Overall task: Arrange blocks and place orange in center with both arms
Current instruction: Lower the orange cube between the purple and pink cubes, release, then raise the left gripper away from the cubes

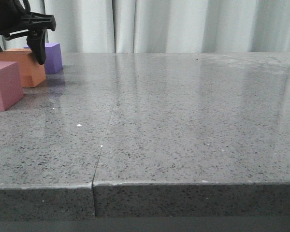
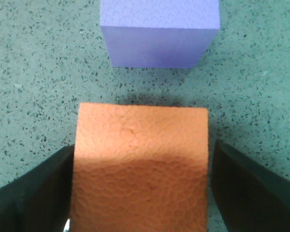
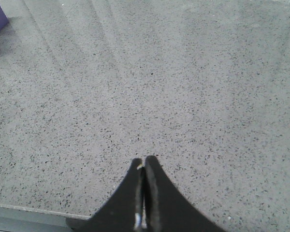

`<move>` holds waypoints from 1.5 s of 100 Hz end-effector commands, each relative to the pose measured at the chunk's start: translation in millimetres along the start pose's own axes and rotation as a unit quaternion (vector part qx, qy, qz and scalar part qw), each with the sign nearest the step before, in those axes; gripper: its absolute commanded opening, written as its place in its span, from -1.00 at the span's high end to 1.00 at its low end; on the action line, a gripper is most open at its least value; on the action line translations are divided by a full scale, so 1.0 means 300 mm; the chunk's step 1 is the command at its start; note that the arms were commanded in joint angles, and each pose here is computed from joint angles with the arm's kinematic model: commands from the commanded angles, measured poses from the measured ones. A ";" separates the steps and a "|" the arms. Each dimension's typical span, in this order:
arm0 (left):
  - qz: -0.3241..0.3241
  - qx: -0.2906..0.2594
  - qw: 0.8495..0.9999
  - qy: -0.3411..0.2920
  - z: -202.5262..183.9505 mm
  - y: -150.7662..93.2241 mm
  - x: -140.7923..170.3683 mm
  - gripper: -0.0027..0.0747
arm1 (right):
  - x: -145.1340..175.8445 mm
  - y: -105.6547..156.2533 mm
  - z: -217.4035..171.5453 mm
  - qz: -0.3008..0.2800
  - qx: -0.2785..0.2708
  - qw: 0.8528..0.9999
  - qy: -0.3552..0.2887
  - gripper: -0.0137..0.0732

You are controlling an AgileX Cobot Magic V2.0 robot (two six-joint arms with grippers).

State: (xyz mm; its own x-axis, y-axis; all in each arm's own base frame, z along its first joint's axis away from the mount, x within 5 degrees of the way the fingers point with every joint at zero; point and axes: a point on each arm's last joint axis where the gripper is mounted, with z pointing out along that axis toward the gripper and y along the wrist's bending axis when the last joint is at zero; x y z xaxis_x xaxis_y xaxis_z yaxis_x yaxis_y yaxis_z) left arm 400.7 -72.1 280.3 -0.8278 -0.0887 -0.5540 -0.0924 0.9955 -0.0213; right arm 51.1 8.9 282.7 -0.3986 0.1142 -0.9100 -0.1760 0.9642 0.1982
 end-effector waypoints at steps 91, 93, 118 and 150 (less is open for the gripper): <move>-0.003 0.052 0.988 -0.147 -0.401 -0.006 -0.048 0.32 | -0.045 0.010 -0.011 -0.009 -0.009 0.999 -0.047 0.70; -0.003 0.053 0.987 -0.149 -0.409 -0.005 -0.046 0.40 | -0.045 0.010 -0.011 -0.009 -0.009 0.999 -0.047 0.70; 0.000 0.052 0.988 -0.146 -0.435 0.018 0.012 0.98 | -0.045 0.010 -0.011 -0.009 -0.009 0.999 -0.047 0.70; 0.008 0.065 0.979 -0.192 -0.515 0.063 0.115 0.98 | -0.045 0.010 -0.011 -0.009 -0.009 0.999 -0.046 0.70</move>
State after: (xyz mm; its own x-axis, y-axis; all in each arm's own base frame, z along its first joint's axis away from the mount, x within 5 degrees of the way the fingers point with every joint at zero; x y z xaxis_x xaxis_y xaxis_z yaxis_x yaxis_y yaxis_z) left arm 300.8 -62.8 361.5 -0.6773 -0.0706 -0.7323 -0.0259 0.9971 -0.0722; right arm 51.2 9.0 282.8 -0.3971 0.1146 -0.9106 -0.1767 0.9641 0.1984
